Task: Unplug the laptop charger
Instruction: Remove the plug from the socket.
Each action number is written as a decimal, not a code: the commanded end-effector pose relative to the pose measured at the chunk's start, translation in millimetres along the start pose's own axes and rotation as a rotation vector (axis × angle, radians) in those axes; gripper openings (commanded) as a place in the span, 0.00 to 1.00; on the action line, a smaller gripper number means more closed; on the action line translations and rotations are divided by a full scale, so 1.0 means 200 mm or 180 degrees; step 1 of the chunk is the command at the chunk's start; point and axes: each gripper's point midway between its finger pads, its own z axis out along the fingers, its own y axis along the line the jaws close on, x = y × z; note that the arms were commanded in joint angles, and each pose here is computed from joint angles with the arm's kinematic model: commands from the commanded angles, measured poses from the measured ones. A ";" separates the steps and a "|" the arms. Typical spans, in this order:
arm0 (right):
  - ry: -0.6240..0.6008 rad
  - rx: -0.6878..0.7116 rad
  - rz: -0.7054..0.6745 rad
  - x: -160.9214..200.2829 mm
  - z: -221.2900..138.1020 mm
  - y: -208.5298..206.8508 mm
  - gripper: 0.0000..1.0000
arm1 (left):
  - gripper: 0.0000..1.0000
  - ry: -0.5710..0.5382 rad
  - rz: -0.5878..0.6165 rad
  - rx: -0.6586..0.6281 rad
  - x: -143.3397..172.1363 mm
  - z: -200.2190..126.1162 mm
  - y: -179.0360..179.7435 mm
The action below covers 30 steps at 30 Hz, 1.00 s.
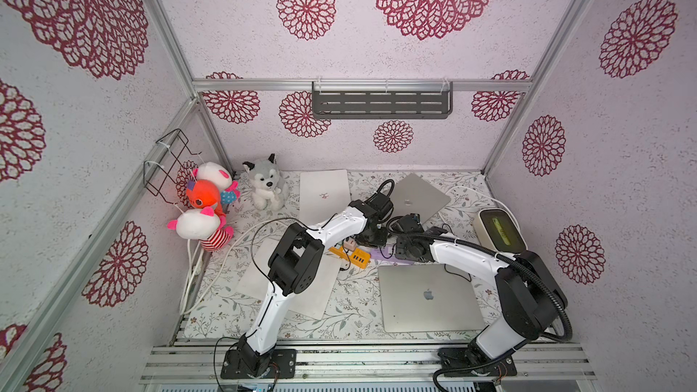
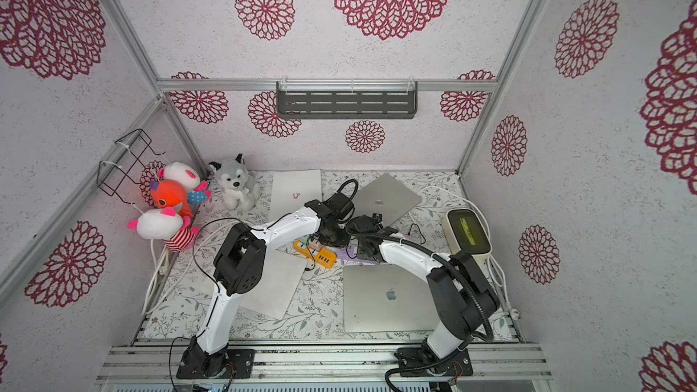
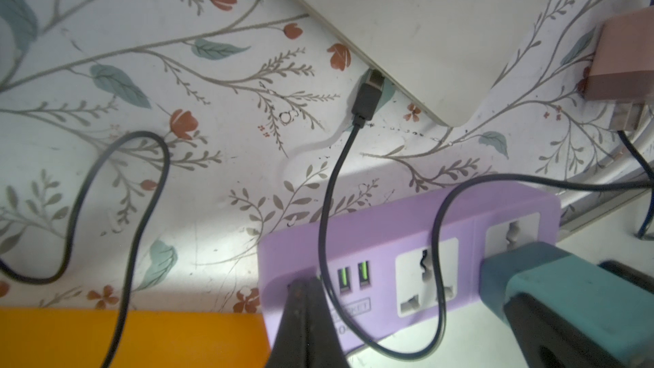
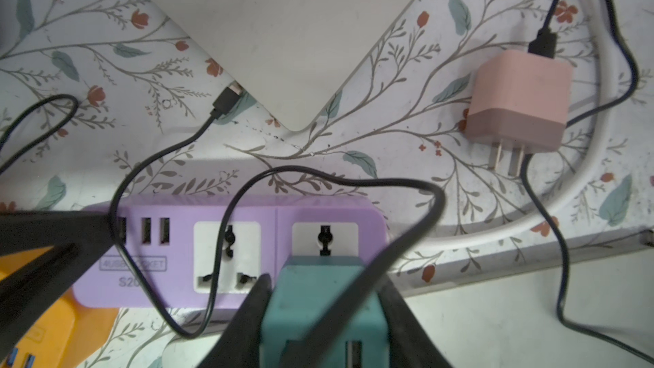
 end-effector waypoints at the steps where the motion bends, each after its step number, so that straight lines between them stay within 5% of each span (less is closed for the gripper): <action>1: -0.0048 0.0049 -0.0035 -0.04 -0.02 0.00 0.38 | 0.00 0.0165 -0.0043 -0.0091 0.06 0.07 0.04; 7: -0.0120 -0.0311 0.0277 -0.06 -0.05 0.03 0.35 | 0.00 0.0181 -0.0041 -0.0094 0.08 0.08 0.05; 17: -0.0017 0.0118 -0.0064 -0.04 -0.03 -0.02 0.34 | 0.00 0.0168 -0.0044 -0.0080 0.07 0.08 0.04; 23: -0.0118 -0.0504 0.0356 -0.06 -0.05 0.05 0.33 | 0.00 0.0178 -0.0044 -0.0082 0.07 0.08 0.04; 30: -0.0026 0.0097 -0.0049 -0.05 -0.03 -0.03 0.31 | 0.00 0.0156 -0.0042 -0.0085 0.07 0.07 0.04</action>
